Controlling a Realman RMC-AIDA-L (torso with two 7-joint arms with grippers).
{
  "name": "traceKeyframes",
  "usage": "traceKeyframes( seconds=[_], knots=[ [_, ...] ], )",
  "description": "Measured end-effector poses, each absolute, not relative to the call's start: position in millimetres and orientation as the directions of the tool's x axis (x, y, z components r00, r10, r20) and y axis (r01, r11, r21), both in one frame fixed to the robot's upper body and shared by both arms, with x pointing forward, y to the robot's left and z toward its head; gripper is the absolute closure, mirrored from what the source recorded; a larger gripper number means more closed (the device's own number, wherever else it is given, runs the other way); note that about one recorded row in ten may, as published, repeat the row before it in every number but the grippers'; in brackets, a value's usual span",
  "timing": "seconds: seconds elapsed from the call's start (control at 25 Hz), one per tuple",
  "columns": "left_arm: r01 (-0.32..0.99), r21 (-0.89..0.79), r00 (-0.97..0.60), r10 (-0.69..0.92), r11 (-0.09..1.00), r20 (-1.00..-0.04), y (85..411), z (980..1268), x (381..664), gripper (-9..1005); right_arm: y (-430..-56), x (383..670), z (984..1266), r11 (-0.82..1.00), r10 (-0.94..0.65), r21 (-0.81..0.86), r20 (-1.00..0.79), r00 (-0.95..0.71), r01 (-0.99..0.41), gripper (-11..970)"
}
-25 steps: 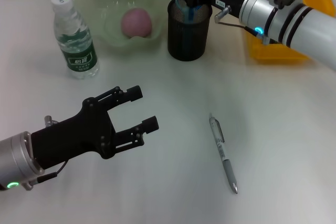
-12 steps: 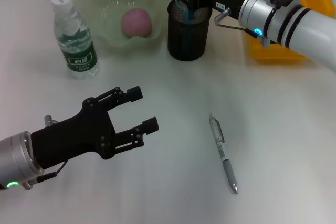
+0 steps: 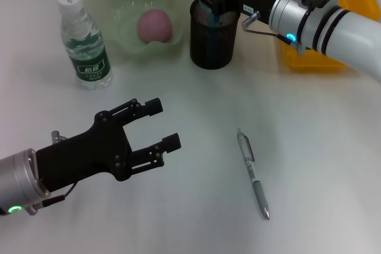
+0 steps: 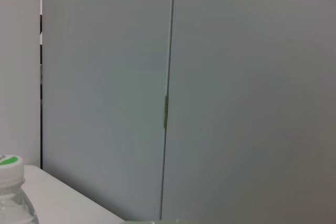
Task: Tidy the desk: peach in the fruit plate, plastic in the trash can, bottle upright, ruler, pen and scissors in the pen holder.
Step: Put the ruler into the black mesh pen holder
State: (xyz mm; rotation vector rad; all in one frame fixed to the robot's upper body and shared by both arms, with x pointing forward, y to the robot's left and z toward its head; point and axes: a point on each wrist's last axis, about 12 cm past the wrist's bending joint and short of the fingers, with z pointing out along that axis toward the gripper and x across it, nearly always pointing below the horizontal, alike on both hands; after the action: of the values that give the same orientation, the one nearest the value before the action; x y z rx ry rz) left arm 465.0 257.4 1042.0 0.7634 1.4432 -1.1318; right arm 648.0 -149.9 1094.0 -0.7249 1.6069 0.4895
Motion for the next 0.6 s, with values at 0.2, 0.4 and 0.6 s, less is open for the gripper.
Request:
traceKeyframes(
  seconds=[0.2,0.4,0.6],
  knots=[
    [0.913,-0.23,-0.197,-0.13,0.337,-0.972,257.4,1042.0,464.9,211,-149.8,648.0,1094.1,0.713,-0.178,-0.088,-0.982,-0.058,-0.696,485],
    [0.914,-0.229,-0.196,-0.129,0.336,-0.972,257.1,1042.2,465.4,210,-149.8,647.9,1094.2,0.712,-0.177,-0.088,-0.983,-0.057,-0.696,482],
    [0.914,-0.228,-0.196,-0.129,0.335,-0.972,256.9,1042.3,465.6,210,-149.8,647.8,1094.2,0.711,-0.177,-0.088,-0.983,-0.056,-0.697,480]
  ],
)
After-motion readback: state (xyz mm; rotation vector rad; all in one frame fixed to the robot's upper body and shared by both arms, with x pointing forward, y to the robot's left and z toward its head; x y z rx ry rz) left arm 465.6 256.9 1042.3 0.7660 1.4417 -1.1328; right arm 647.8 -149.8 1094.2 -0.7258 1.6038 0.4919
